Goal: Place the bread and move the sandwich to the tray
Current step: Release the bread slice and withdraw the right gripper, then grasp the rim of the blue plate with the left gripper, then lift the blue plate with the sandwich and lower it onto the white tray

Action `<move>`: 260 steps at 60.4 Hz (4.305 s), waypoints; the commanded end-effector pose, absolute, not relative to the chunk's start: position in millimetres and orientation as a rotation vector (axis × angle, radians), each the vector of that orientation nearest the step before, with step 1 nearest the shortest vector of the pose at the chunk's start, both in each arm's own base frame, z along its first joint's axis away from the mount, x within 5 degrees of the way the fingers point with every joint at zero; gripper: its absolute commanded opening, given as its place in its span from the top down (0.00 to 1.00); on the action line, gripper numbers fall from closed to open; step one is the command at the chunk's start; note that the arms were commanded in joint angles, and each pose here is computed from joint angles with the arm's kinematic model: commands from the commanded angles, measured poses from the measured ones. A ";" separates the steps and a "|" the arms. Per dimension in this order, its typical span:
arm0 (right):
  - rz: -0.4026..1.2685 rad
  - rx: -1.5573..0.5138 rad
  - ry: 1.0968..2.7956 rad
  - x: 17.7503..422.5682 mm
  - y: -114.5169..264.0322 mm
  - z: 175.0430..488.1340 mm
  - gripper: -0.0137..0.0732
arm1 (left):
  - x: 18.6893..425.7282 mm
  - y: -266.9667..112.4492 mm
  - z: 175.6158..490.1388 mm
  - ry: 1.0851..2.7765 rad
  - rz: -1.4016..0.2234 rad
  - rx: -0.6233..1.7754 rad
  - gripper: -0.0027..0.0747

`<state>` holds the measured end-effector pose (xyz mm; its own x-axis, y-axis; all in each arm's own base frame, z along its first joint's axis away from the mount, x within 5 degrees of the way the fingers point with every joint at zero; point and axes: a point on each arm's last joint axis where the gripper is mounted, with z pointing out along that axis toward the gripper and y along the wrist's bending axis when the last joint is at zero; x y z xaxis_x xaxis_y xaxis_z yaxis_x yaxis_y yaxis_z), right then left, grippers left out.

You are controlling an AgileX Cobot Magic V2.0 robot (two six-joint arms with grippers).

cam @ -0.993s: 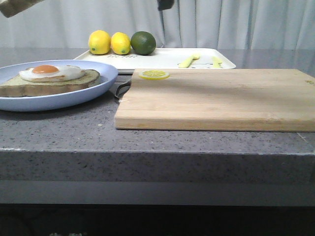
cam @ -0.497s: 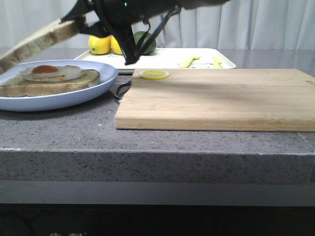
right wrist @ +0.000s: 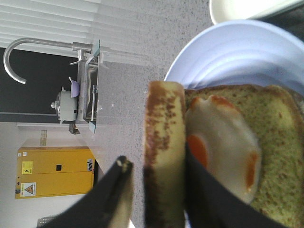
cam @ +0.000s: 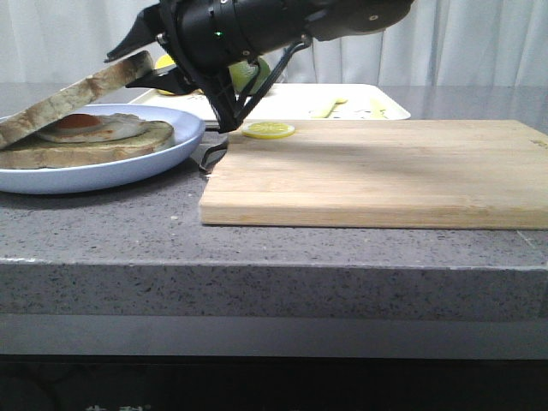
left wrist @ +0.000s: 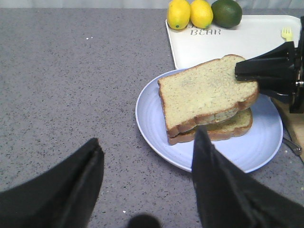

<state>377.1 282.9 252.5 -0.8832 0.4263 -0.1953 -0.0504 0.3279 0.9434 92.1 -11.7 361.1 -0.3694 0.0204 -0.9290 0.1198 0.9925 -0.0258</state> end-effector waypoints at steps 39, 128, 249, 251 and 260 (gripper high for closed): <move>1.115 -0.386 2.128 332.8 197.0 369.2 0.29 | 94.7 -12.6 376.5 1.853 -0.119 0.094 0.45; 0.296 -0.462 1.774 84.4 41.9 379.7 0.29 | 180.0 -14.6 360.8 2.268 -0.040 0.119 0.45; 0.296 -0.462 1.774 84.4 41.9 379.7 0.29 | 372.2 -27.2 371.5 2.195 -0.743 -0.118 0.99; 0.296 -0.462 1.774 84.4 41.9 379.7 0.29 | 374.5 -31.3 376.9 2.166 -0.737 -0.108 0.99; 0.296 -0.462 1.774 84.4 41.9 379.7 0.29 | 392.6 -47.5 389.9 2.118 -0.752 -0.044 0.99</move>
<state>83.0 42.8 364.9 -0.2911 -0.1888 -0.9379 -0.4737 0.8802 -0.0302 389.9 -36.8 348.3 -0.7310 -0.2161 -0.6472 0.1725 0.8592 -0.4817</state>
